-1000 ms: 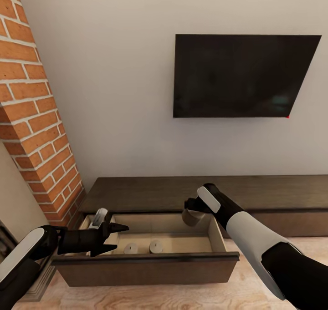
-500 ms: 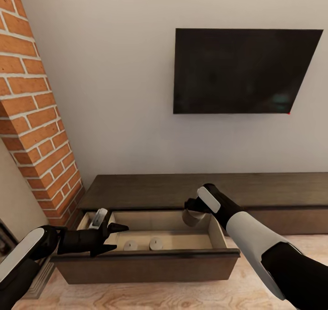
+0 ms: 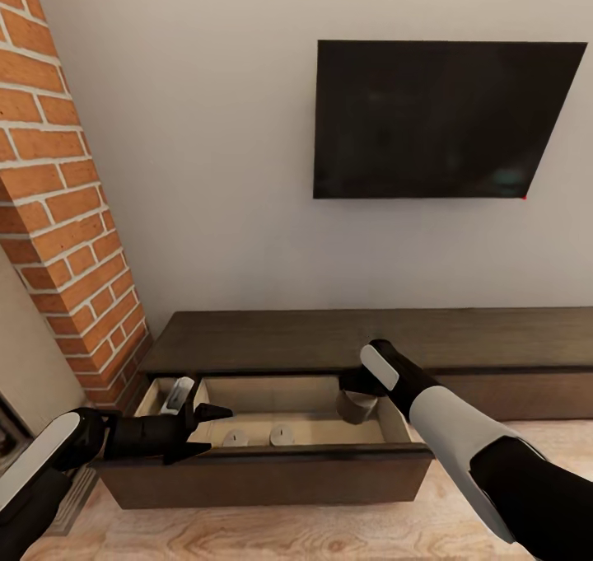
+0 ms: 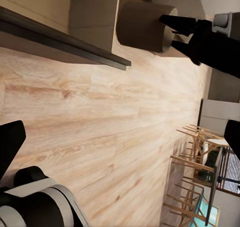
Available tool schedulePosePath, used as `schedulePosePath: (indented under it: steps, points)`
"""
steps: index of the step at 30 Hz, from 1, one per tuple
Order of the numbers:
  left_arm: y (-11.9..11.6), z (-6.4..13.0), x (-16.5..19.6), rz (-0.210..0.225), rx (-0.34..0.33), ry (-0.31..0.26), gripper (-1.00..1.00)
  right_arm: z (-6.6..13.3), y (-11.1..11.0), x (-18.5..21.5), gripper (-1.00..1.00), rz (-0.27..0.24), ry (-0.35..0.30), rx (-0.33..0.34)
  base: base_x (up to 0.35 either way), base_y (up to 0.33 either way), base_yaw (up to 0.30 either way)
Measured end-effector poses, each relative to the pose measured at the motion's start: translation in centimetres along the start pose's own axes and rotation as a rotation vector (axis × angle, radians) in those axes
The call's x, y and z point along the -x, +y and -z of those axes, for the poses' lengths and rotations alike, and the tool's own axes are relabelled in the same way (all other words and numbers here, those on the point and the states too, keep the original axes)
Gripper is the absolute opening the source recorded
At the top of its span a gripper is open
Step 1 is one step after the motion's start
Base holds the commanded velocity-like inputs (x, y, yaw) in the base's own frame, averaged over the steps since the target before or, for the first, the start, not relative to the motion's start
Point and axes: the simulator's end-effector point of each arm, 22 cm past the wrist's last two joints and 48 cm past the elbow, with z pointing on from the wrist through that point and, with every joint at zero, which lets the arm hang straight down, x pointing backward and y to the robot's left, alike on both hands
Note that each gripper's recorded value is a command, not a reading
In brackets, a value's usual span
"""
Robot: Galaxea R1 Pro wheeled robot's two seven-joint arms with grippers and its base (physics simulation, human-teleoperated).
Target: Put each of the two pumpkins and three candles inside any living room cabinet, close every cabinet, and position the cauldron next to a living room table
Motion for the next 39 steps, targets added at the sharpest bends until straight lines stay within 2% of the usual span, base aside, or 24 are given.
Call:
schedulePosePath:
  steps: [22, 39]
  points:
    - [3.9, -2.1, -1.2, -0.001, -0.002, 0.000, 1.00, -4.0, -0.6, -2.5, -1.00, 0.000, -0.003, -0.002, 0.000, 0.000, 0.000]
    - [3.9, -2.1, -1.2, 0.000, -0.005, 0.001, 1.00, -4.0, -0.6, -2.4, -1.00, 0.001, -0.006, -0.003, 0.051, 0.037, 0.000]
